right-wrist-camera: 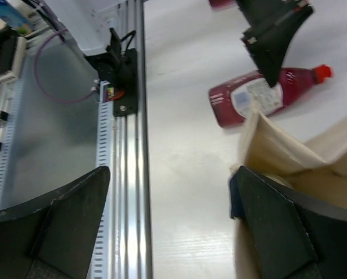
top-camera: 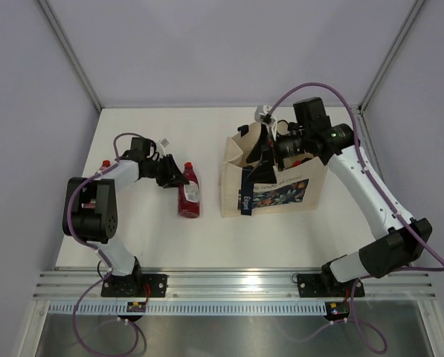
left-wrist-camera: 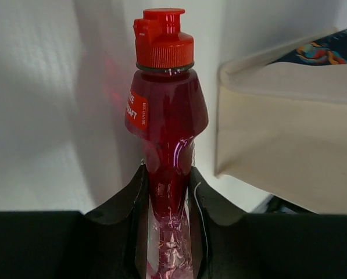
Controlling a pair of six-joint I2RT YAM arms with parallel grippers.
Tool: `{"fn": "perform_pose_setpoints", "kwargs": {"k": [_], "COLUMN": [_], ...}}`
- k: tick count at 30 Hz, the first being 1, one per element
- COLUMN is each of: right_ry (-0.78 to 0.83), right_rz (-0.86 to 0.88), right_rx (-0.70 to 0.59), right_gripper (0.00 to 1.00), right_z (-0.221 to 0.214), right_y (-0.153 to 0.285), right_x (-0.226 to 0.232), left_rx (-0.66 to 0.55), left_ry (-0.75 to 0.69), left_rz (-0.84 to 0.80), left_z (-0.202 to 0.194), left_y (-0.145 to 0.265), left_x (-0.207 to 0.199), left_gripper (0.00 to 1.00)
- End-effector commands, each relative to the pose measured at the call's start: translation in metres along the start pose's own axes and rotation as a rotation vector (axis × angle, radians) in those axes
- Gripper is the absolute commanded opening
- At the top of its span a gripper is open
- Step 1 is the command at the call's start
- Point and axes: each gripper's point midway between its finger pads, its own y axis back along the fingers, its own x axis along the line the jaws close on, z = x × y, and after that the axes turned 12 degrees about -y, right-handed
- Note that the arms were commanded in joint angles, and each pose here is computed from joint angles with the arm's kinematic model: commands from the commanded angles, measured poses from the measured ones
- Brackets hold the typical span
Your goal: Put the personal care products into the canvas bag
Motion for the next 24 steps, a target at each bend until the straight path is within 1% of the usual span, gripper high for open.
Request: {"fn": "perform_pose_setpoints", "kwargs": {"k": [1,2,3,5,6,7,8,9,10,11,12,13,15,17,21,24], "right_ry": [-0.102,-0.148,-0.151,-0.187,-0.199,-0.23,-0.276,-0.316,-0.348,-0.414,-0.416,-0.419,-0.361,-0.325,-0.239,-0.081], "right_rz": [0.023,0.037,0.04,0.021,0.024,0.008,-0.057,-0.088,-0.107,-0.175,-0.198,-0.202,-0.219,-0.242,-0.266,-0.21], "right_rx": [-0.037,-0.028,-0.031,-0.032,-0.015,-0.011,-0.018,-0.014,-0.01,-0.031,-0.067,-0.083,-0.13,-0.139,-0.114,-0.077], "right_gripper": [1.0,0.99,0.99,0.99,0.99,0.99,0.99,1.0,0.99,1.0,0.99,1.0,1.0,0.99,1.0,1.0], "right_z": [0.018,0.018,0.02,0.025,0.024,0.026,0.032,0.033,0.033,0.035,0.042,0.045,0.055,0.062,0.074,0.083], "right_y": [-0.027,-0.037,-0.041,-0.049,-0.056,-0.059,-0.065,-0.069,-0.076,-0.08,-0.083,-0.088,-0.091,-0.094,-0.1,-0.102], "right_x": [0.011,0.014,0.014,0.01,0.014,0.013,0.002,0.0,0.0,-0.01,-0.014,-0.013,-0.018,-0.028,-0.043,-0.038], "left_rx": [-0.118,-0.121,-0.144,-0.145,-0.179,-0.18,-0.196,-0.239,-0.244,-0.27,-0.332,-0.331,-0.385,-0.397,-0.435,-0.454], "left_ry": [0.022,0.027,-0.004,0.033,-0.014,0.017,0.007,-0.048,-0.016,-0.04,-0.118,-0.086,-0.133,-0.127,-0.164,-0.184], "left_rz": [-0.333,-0.356,-0.406,-0.458,-0.504,-0.531,-0.556,-0.599,-0.632,-0.662,-0.705,-0.736,-0.773,-0.783,-0.798,-0.843], "left_z": [0.035,0.034,0.039,0.038,0.044,0.046,0.048,0.052,0.055,0.058,0.063,0.065,0.072,0.075,0.079,0.08], "left_y": [0.01,0.009,0.011,0.014,0.02,0.024,0.029,0.036,0.045,0.051,0.064,0.072,0.085,0.089,0.095,0.105], "left_x": [-0.058,-0.059,-0.066,-0.073,-0.081,-0.086,-0.091,-0.097,-0.104,-0.111,-0.12,-0.128,-0.138,-0.143,-0.147,-0.155], "left_gripper": [0.0,0.0,0.0,0.0,0.0,0.0,0.0,0.0,0.0,0.0,0.0,0.0,0.0,0.0,0.0,0.0]}}
